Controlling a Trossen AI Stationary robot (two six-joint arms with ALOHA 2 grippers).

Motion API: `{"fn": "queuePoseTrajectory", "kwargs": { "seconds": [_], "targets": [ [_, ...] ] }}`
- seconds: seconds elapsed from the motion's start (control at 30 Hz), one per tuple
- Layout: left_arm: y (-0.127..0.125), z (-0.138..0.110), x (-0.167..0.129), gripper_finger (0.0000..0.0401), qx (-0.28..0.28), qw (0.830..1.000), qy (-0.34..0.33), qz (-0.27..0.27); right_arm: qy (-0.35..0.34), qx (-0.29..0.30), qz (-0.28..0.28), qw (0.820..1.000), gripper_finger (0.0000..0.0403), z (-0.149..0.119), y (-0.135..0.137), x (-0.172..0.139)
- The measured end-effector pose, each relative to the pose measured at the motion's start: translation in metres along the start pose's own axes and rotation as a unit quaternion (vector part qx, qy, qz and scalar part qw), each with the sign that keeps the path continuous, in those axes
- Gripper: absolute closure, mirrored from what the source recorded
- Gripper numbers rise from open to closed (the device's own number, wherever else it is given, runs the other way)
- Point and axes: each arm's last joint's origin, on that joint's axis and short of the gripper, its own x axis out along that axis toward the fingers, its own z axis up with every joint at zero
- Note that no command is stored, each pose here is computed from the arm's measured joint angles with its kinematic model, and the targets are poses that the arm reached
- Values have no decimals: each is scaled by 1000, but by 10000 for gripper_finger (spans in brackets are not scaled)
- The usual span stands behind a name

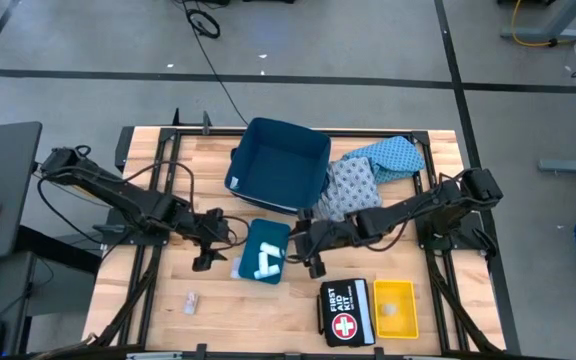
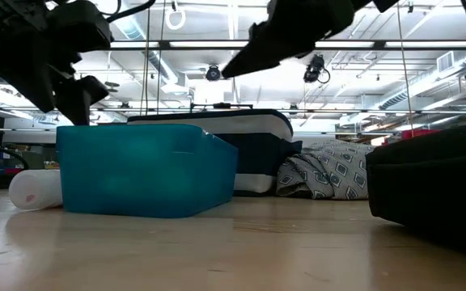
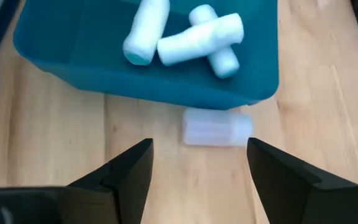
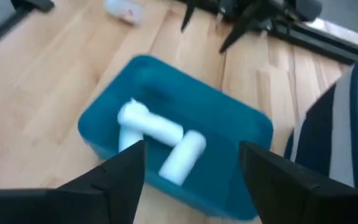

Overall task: Pick & place medical supplies in basket/bin
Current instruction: Put the right transparent bottle in the yellow bin

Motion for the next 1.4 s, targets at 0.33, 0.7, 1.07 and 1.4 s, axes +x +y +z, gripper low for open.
{"fn": "queuePoseTrajectory", "kwargs": {
  "seconds": [0.33,0.7,1.07,1.4],
  "targets": [
    [-2,-5,17,155,59,997,35,35,-22,-7,8,1000,128,5,5,-1],
    [-21,-20,49,153,303,942,90,115,-1,1,21,1000,128,2,13,-2],
    [-42,-22,51,152,492,864,68,82,10,14,22,1000,128,0,14,-2],
    [-46,-16,52,152,524,848,36,69,12,23,22,999,128,-1,14,-2]
  ]
}}
